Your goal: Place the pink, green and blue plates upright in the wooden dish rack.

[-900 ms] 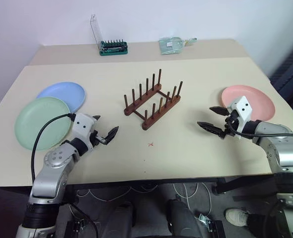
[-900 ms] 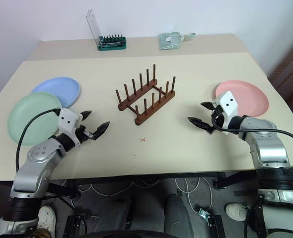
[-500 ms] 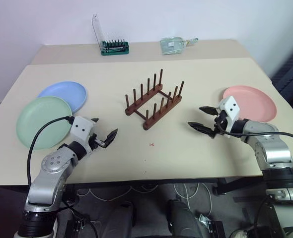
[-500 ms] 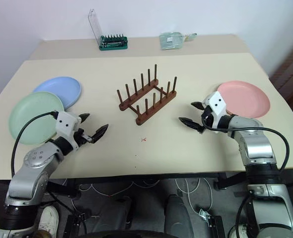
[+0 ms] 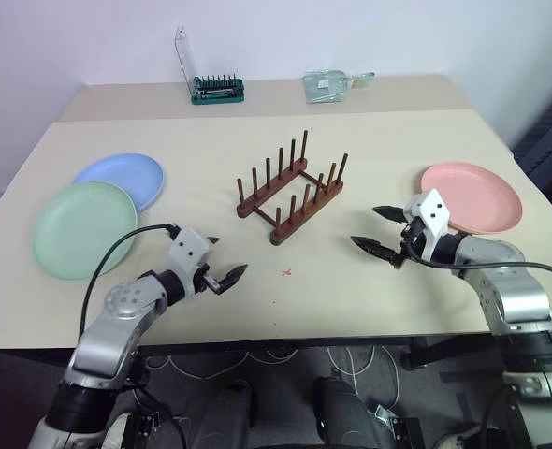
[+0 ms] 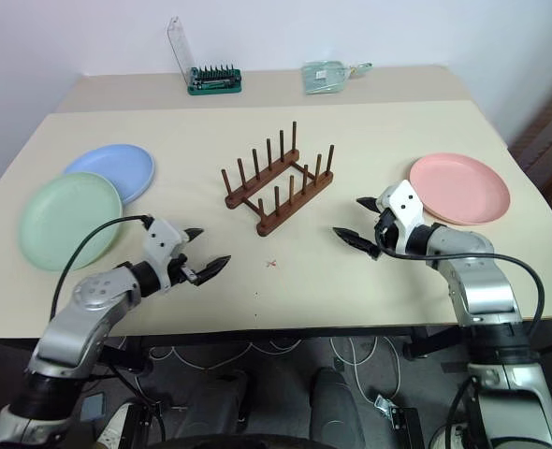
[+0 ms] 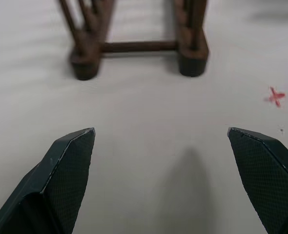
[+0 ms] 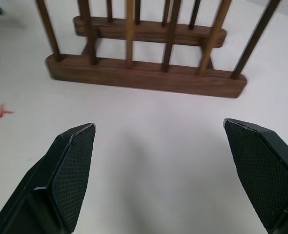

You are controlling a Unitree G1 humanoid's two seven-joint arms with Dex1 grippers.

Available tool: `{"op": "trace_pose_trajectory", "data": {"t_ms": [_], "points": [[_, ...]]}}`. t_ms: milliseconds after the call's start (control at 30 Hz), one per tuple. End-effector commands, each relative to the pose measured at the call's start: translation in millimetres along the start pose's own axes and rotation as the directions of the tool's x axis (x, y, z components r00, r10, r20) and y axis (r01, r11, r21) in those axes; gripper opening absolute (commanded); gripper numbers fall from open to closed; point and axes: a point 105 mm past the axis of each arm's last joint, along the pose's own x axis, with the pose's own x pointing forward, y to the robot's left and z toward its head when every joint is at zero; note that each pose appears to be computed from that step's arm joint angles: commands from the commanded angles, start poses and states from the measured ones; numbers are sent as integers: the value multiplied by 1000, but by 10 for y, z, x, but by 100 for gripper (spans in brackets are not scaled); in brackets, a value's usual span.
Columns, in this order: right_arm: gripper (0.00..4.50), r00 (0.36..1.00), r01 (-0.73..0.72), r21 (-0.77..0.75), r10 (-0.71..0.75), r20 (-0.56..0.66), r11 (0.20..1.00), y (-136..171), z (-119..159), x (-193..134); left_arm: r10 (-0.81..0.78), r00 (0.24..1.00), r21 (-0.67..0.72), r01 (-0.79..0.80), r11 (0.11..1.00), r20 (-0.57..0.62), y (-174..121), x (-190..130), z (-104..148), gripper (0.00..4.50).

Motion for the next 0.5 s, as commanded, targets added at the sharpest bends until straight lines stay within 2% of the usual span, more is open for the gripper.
{"op": "trace_pose_trajectory", "data": {"t_ms": [33,267,433,500], "points": [[429,998,29,-19,-27,56,999,34,147,-46,-22,999,35,21,999,24,-43,171,47,450],[429,995,70,-21,-69,68,997,23,202,-59,-96,995,-9,97,995,20,-256,672,12,450],[429,994,84,-17,-83,65,996,50,185,-102,-21,1000,-35,20,999,-5,-259,900,-37,450],[450,994,91,-15,-90,61,996,33,174,-118,-23,1000,-27,24,999,6,-303,922,-27,393]]}}
